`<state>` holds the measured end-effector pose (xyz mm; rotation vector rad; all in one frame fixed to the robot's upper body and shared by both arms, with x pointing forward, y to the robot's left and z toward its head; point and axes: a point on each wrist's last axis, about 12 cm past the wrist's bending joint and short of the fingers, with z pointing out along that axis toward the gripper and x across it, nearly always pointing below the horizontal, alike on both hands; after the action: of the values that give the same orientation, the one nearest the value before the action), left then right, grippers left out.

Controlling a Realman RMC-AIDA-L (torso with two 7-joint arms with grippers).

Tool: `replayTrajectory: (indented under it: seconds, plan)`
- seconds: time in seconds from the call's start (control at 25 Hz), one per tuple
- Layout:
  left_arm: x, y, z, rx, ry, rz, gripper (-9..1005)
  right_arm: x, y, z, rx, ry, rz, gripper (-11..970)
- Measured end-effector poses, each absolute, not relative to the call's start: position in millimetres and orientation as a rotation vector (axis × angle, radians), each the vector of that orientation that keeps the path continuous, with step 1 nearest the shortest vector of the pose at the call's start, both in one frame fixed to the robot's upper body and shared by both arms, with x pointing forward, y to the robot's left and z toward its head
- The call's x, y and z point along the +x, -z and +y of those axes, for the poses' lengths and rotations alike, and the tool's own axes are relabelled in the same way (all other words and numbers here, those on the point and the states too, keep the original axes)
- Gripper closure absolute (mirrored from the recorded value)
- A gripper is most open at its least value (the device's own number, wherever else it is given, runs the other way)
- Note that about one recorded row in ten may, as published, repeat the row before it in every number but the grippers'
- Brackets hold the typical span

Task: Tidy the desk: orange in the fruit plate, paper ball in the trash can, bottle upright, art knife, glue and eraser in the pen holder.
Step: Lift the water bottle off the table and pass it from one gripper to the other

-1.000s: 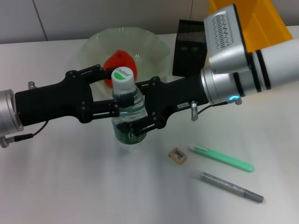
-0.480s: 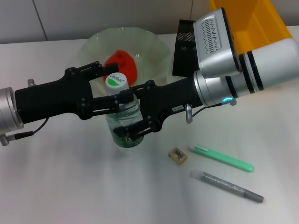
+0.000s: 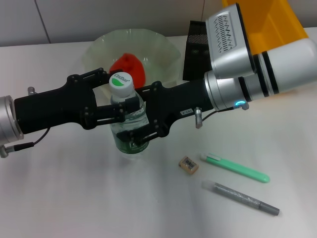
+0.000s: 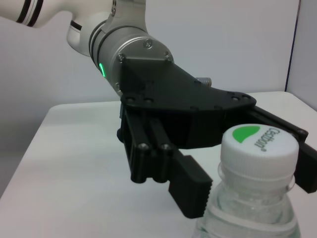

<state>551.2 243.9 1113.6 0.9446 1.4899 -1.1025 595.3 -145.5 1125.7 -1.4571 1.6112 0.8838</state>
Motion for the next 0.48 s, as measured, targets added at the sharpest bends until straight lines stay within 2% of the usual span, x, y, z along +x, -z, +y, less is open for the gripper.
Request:
replayTrajectory:
  seconds: [0.48]
  plan:
    - [552.1,-1112.5,239.6,0.938,1.127,1.493,162,595.7,-1126.0,-145.6,-1.458,-0.878,1.607,193]
